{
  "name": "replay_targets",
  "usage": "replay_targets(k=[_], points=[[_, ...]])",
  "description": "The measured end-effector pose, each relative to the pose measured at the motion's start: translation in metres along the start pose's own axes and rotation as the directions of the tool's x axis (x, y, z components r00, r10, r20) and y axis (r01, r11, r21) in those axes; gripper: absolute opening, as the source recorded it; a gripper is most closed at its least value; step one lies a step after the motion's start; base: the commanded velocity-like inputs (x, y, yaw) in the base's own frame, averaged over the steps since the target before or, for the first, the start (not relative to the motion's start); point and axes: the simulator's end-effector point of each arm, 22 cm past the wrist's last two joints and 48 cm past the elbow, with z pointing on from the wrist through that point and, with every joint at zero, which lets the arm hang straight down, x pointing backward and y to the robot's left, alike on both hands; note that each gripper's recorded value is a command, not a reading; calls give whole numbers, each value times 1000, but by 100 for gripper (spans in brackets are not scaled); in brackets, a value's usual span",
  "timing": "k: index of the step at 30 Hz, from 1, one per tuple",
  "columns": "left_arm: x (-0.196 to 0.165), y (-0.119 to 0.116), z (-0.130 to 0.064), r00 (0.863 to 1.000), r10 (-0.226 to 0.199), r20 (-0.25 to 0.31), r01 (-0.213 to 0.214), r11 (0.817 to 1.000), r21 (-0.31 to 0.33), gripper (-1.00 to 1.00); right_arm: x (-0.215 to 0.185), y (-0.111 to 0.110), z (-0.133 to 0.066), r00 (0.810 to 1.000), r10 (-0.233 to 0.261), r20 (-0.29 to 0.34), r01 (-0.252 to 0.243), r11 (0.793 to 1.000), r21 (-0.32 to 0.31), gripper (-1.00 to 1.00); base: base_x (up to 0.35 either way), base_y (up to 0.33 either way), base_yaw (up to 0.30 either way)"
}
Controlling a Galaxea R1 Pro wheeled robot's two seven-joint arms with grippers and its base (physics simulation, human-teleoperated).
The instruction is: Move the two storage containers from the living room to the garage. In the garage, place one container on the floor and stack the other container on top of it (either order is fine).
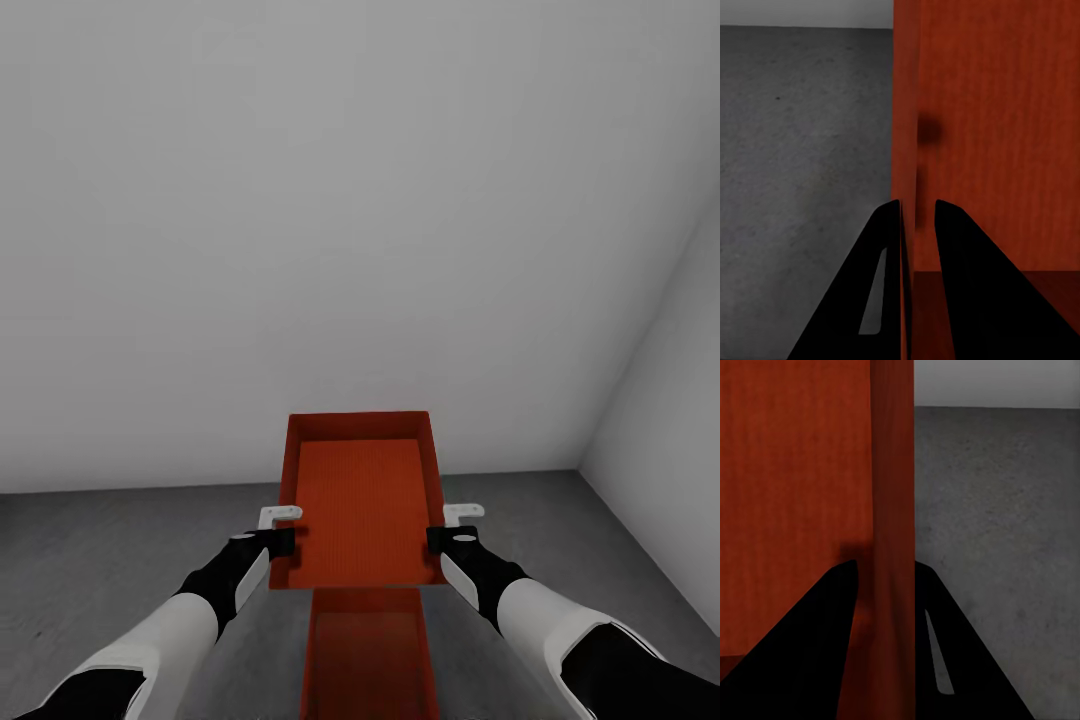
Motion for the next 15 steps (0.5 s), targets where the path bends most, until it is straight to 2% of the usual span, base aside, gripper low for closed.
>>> replay_targets(k=[15], points=[[13,1,8,1000,-1,-24,1,1000,-1,-100,13,2,8,1000,-4,-24,4,1000,-1,-100,0,0,0]])
